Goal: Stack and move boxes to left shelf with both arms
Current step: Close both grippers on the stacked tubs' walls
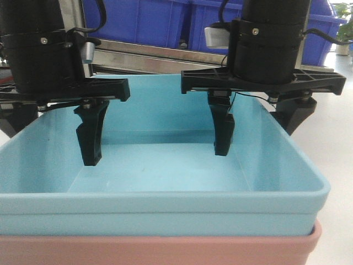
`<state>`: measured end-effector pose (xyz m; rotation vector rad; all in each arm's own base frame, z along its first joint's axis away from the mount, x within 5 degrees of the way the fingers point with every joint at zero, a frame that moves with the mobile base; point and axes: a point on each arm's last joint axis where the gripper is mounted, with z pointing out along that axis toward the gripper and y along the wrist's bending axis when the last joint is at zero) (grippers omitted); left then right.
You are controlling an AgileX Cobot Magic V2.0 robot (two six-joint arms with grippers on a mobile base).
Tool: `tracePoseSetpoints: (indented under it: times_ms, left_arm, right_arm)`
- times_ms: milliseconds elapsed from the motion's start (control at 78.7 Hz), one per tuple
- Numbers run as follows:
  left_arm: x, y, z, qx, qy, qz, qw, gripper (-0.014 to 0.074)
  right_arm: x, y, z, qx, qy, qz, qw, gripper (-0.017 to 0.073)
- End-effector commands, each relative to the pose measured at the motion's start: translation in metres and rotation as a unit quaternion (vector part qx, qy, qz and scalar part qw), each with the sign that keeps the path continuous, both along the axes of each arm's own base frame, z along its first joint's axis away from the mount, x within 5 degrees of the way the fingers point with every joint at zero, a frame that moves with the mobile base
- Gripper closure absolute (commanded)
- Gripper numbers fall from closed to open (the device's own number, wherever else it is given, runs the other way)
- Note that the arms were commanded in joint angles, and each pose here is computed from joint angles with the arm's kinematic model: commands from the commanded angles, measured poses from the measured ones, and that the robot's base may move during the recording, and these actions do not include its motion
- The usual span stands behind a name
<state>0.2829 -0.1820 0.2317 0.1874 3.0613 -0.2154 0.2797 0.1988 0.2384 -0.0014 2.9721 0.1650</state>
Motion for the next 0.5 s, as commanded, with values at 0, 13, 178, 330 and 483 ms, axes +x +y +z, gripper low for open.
tracePoseSetpoints:
  times_ms: [0, 13, 178, 330, 483]
  left_arm:
    - [-0.0019, -0.0007, 0.0193, -0.021, -0.029, 0.004, 0.999, 0.0281]
    - [-0.0019, -0.0008, 0.0193, -0.021, -0.029, 0.004, 0.999, 0.0281]
    - [-0.0013, -0.0014, 0.0195, -0.025, -0.032, 0.005, 0.999, 0.0281]
    - [-0.0011, -0.0015, 0.0195, -0.026, -0.033, 0.005, 0.999, 0.0281]
    - [-0.0008, -0.0017, 0.0196, -0.027, -0.035, 0.005, 0.999, 0.0281]
  right_arm:
    - [-0.0002, -0.0026, 0.0220, 0.008, -0.030, 0.006, 0.999, 0.0114]
    - [-0.0003, -0.0027, 0.0220, 0.007, -0.030, 0.006, 1.000, 0.0114]
    - [-0.0007, -0.0030, 0.0208, 0.004, -0.025, 0.007, 1.000, 0.0114]
    - [-0.0012, -0.0029, 0.0191, 0.001, -0.025, 0.015, 1.000, 0.0114]
    - [-0.0008, -0.0026, 0.0190, 0.003, -0.028, 0.015, 0.999, 0.0114]
